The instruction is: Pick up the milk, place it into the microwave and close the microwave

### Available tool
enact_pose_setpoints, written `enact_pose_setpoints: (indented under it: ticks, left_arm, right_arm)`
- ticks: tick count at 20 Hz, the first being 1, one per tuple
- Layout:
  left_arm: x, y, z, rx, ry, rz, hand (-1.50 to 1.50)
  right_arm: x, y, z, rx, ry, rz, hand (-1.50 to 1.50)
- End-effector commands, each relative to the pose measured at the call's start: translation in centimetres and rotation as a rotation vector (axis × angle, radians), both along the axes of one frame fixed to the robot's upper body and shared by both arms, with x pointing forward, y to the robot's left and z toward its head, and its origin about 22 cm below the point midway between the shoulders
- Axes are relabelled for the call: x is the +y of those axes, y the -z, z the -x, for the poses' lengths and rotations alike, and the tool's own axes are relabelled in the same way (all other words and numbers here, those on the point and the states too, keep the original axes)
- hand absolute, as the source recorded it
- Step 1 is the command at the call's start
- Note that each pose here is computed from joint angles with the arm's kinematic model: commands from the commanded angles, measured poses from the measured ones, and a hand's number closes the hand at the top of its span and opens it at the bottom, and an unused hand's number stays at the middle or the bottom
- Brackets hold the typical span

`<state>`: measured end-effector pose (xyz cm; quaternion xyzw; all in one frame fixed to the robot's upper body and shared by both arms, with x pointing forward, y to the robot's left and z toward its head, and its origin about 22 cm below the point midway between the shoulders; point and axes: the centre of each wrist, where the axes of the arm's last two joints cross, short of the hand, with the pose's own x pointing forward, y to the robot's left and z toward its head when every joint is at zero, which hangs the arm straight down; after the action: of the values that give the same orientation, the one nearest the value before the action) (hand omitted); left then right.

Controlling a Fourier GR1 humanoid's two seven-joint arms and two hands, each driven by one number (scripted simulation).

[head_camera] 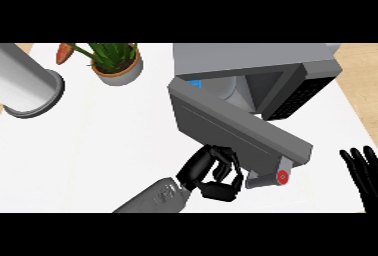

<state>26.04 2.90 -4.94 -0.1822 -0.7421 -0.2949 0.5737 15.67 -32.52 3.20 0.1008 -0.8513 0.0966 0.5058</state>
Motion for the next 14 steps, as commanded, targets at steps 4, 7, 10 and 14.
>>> enact_pose_setpoints:
  ticks: [4,7,10,14]
  left_arm:
    - [-1.6,-2.1,-0.6,-0.014,-0.093,0.111,1.5]
    - [-2.1,-3.2,-1.0,-0.029,-0.173,0.14,1.5]
    - [-2.2,-4.1,-1.9,-0.022,-0.274,0.177,1.5]
    - [-2.3,-4.7,-3.2,-0.023,-0.332,0.165,-1.5]
  right_arm:
    - [0.5,-2.6,-0.4,-0.023,-0.076,0.013,-1.5]
    - [-0.2,-4.3,-1.2,-0.029,-0.097,0.075,-1.5]
    - [-0.5,-4.8,-1.3,-0.033,-0.093,0.093,-1.5]
    - [-1.2,-6.5,-2.0,-0.085,-0.091,0.092,-1.5]
